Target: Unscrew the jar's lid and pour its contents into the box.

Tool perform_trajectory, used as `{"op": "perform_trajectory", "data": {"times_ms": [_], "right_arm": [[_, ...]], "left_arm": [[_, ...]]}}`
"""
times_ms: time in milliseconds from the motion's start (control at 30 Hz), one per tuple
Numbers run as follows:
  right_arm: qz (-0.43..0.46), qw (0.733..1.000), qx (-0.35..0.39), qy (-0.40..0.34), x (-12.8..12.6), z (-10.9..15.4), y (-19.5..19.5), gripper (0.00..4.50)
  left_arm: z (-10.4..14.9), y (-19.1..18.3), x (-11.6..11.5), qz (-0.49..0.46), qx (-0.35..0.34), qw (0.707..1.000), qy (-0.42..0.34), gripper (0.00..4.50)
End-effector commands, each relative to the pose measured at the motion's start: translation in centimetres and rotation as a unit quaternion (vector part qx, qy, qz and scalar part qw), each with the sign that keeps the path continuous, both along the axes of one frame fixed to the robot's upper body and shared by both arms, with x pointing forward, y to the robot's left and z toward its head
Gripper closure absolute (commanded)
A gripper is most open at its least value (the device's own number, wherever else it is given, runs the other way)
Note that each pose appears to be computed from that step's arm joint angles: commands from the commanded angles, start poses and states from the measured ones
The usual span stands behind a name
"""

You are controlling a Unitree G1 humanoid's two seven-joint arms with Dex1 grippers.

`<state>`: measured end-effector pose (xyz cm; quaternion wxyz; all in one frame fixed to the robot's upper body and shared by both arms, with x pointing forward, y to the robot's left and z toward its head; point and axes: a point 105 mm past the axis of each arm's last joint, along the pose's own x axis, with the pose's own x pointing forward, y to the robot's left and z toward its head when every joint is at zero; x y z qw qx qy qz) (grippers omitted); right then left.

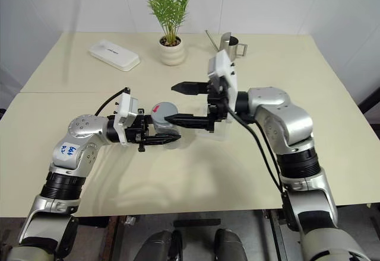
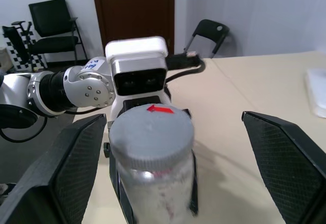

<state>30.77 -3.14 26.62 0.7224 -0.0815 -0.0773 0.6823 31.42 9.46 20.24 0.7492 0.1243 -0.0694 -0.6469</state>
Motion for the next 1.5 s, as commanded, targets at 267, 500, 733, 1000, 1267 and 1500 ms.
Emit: {"op": "perform_trajectory", "data": {"times_ms": [267,500,733,1000,1267,1500], "right_arm": [[0.016,1.000,0.000,-0.015,-0.7,0.2,1.6,0.01],[0.001,1.000,0.007,-0.015,-0.3,0.3,1.6,1.26],[0.023,0.998,0.065,0.008,-1.3,2.6,1.3,1.95],[-0.098,0.988,0.112,0.027,0.6,3.4,-4.7,1.95],[-0.370,0.925,0.084,0.001,4.9,-3.4,-16.5,1.95],[-0.484,0.873,0.036,0.041,6.2,-11.9,-22.0,1.95]], "left_arm": [[0.8,-0.3,-0.3,-0.011,-0.001,1.000,-0.021,2.53],[0.7,-0.3,-0.4,-0.011,0.001,1.000,-0.020,2.53],[0.8,-0.1,-0.4,-0.007,0.000,1.000,-0.022,2.53],[0.4,0.9,-0.3,0.015,-0.002,1.000,-0.016,2.53],[0.2,1.4,0.1,0.035,-0.023,0.999,-0.007,2.53],[0.7,1.0,0.9,0.043,-0.038,0.998,-0.008,2.53]]}}
